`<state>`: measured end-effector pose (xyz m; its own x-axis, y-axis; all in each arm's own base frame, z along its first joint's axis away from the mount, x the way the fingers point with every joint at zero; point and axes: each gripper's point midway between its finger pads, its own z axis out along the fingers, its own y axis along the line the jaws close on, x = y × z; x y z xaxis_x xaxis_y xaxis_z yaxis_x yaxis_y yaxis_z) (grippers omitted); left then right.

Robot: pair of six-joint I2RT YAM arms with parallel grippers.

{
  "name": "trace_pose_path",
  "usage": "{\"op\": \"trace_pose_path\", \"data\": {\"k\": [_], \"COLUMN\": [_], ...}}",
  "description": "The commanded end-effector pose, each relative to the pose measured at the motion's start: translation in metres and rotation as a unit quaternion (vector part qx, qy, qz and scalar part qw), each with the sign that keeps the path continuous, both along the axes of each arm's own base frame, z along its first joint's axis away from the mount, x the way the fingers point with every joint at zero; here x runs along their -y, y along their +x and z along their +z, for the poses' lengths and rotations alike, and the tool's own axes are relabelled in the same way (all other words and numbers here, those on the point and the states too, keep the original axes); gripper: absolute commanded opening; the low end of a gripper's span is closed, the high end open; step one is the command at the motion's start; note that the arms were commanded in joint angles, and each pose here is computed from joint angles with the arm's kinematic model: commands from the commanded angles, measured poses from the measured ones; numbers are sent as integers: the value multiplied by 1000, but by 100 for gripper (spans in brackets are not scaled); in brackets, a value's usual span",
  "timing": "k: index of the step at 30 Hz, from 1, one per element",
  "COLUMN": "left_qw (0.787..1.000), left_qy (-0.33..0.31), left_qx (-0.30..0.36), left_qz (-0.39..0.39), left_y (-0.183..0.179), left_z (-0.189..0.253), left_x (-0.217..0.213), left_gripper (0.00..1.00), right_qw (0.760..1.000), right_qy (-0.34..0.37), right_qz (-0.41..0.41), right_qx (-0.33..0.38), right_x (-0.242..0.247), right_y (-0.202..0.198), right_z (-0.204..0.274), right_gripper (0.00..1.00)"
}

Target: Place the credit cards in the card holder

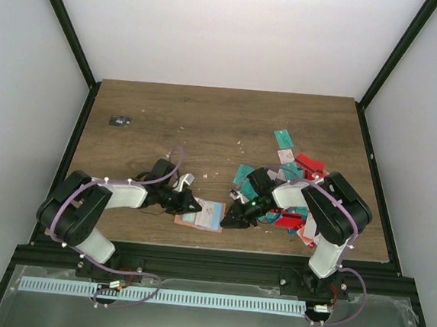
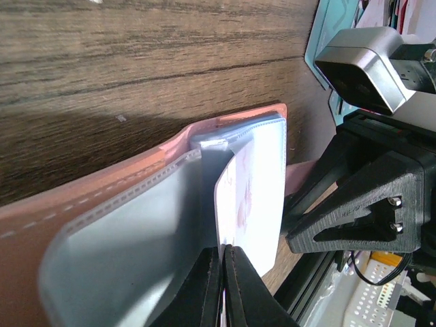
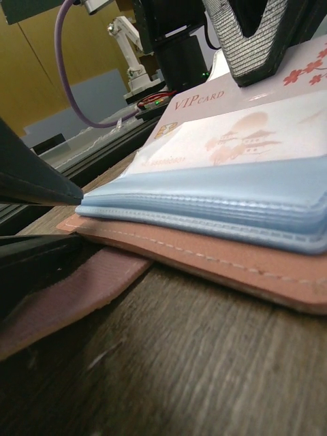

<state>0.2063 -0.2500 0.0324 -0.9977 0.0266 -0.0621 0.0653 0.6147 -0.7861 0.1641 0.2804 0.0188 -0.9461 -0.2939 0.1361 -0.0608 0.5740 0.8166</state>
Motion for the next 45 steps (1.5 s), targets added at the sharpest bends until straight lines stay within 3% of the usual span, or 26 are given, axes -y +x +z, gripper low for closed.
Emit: {"op": "trace_pose_path", "data": {"k": [1, 35, 45], "left_qw": [1000, 998, 997], "left_qy": [16, 0, 40], "left_qx": [-13, -33, -36], "left_qz": [3, -48, -61], "left_y": [-6, -21, -26], "left_z": [-13, -22, -11], "left_x": [-1, 24, 16], "left_gripper": [4, 4, 20], "right_qw": [998, 997, 996], "right_qy": [-57, -73, -77], "right_qz": [-9, -11, -4], "right_qx": [-10, 13, 35], "right_x": [14, 11, 9], "right_y": [-10, 5, 14], "right_z": [-24, -21, -13], "right_gripper": [16, 16, 16]}}
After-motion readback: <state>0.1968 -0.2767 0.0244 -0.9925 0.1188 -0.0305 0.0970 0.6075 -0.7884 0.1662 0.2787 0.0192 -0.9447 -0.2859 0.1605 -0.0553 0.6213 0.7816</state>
